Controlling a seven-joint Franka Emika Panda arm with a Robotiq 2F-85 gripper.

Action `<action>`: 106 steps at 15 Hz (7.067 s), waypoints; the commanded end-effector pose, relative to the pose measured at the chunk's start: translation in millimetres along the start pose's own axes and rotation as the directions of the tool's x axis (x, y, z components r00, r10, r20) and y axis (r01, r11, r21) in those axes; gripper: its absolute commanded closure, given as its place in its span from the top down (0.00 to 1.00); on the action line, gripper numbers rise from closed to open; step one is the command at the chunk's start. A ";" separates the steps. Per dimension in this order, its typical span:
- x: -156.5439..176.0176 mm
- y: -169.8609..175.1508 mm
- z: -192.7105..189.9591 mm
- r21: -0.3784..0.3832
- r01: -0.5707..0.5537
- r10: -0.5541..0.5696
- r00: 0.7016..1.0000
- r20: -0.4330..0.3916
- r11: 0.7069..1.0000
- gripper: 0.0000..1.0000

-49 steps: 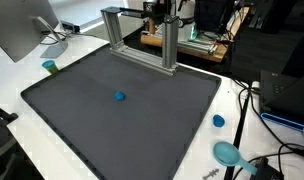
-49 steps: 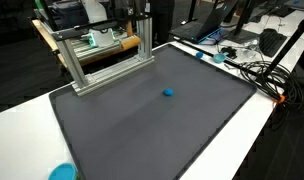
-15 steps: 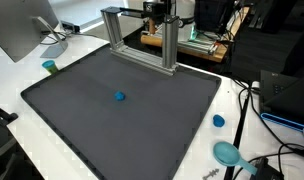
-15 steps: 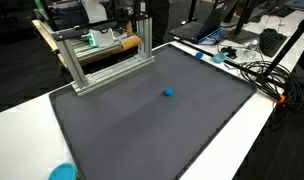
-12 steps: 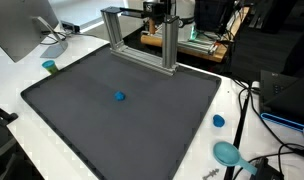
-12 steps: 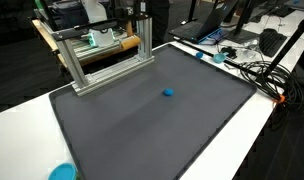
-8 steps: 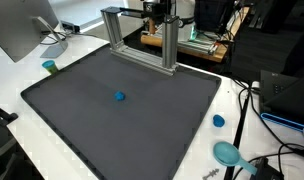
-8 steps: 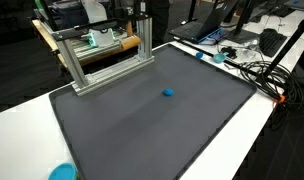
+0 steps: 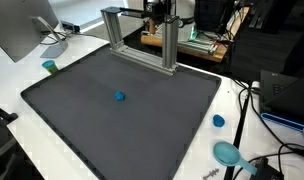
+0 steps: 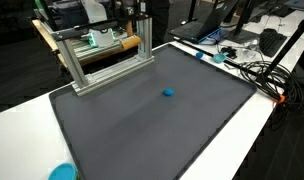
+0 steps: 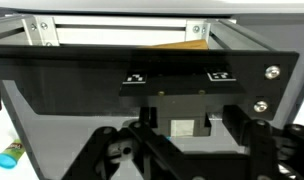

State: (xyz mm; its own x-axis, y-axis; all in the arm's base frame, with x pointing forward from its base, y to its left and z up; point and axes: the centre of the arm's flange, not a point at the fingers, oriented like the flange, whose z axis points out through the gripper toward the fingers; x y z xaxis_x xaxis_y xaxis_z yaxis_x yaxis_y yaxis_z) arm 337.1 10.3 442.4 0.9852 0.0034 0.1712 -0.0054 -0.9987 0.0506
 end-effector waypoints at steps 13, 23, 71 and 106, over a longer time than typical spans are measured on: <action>-8.3 0.4 7.1 -0.037 -0.044 0.044 0.999 -0.003 0.998 0.34; -6.7 -1.5 4.8 -0.041 -0.038 0.037 0.999 -0.015 0.998 0.33; 11.3 4.8 -3.6 0.055 -0.009 0.002 0.993 0.119 0.998 0.21; 223.3 -22.7 67.0 -0.029 -0.088 0.087 0.994 -0.060 0.996 0.46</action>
State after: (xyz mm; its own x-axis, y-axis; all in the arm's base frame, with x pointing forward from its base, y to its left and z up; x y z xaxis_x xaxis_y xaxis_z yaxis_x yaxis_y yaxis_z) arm 569.3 30.3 413.2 0.9691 -0.0811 0.2329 -0.0984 -0.9931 0.0635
